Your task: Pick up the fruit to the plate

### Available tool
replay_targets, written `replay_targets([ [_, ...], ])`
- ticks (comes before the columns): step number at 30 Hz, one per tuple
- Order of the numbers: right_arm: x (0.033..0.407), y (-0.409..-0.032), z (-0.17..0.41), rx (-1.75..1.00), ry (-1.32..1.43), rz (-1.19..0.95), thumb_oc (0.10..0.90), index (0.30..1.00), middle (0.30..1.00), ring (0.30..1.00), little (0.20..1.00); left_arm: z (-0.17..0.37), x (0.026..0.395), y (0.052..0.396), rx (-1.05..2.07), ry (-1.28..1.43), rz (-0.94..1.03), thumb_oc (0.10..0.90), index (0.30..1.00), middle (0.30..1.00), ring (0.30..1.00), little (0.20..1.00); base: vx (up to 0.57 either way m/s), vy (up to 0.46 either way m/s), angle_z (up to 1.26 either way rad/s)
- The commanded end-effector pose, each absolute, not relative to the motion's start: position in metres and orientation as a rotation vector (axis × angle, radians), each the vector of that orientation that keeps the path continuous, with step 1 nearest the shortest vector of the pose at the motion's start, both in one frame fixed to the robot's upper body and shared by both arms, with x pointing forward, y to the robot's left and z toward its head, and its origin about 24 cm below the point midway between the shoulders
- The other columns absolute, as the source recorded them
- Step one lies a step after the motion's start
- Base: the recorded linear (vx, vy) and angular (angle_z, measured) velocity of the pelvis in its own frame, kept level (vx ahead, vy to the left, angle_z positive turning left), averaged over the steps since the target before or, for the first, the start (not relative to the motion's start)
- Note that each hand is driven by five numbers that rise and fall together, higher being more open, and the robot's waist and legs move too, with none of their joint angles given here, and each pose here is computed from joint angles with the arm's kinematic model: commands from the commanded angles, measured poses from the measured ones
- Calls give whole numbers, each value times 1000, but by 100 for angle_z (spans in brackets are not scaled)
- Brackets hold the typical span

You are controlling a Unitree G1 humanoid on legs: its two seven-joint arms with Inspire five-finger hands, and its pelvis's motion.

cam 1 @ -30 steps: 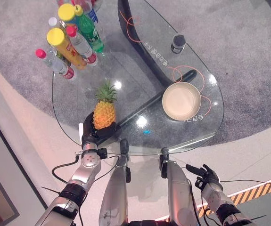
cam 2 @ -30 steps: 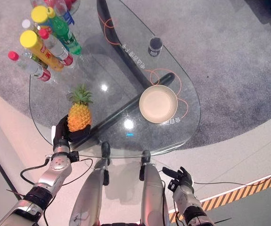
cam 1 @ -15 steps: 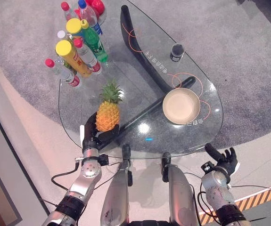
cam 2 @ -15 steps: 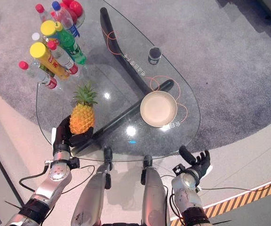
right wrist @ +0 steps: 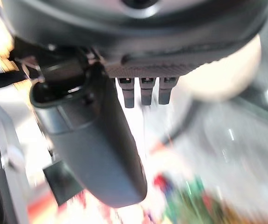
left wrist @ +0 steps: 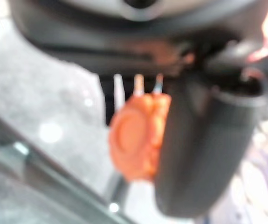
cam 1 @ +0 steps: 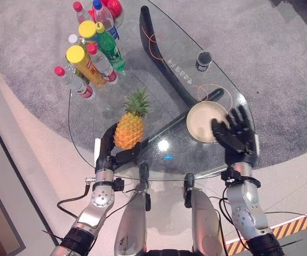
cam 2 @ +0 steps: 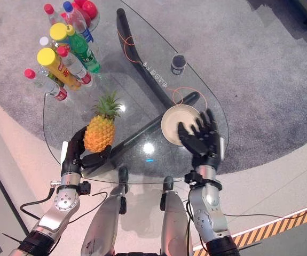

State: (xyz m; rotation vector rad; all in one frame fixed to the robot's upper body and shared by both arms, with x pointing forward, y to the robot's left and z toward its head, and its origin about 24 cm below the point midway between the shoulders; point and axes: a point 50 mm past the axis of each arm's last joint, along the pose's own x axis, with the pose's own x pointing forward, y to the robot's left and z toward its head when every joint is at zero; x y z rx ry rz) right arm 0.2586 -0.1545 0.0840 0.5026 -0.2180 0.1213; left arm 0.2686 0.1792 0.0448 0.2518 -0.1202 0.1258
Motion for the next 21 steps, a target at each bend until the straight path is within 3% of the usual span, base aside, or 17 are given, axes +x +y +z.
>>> replay_targets([
  [1, 256, -147, 124, 588, -405, 268, 800, 900, 900, 900, 900, 119, 271, 174, 268, -517, 41, 100, 300, 300, 300, 200, 10, -8, 3],
  [14, 264, -118, 144, 629, -441, 421, 800, 900, 900, 900, 900, 151, 263, 137, 305, -661, -203, 100, 300, 300, 300, 200, 5, -8, 3],
  [21, 271, -110, 145, 687, -398, 464, 800, 900, 900, 900, 900, 155, 264, 133, 332, -687, -226, 100, 300, 300, 300, 200, 12, -16, 6],
])
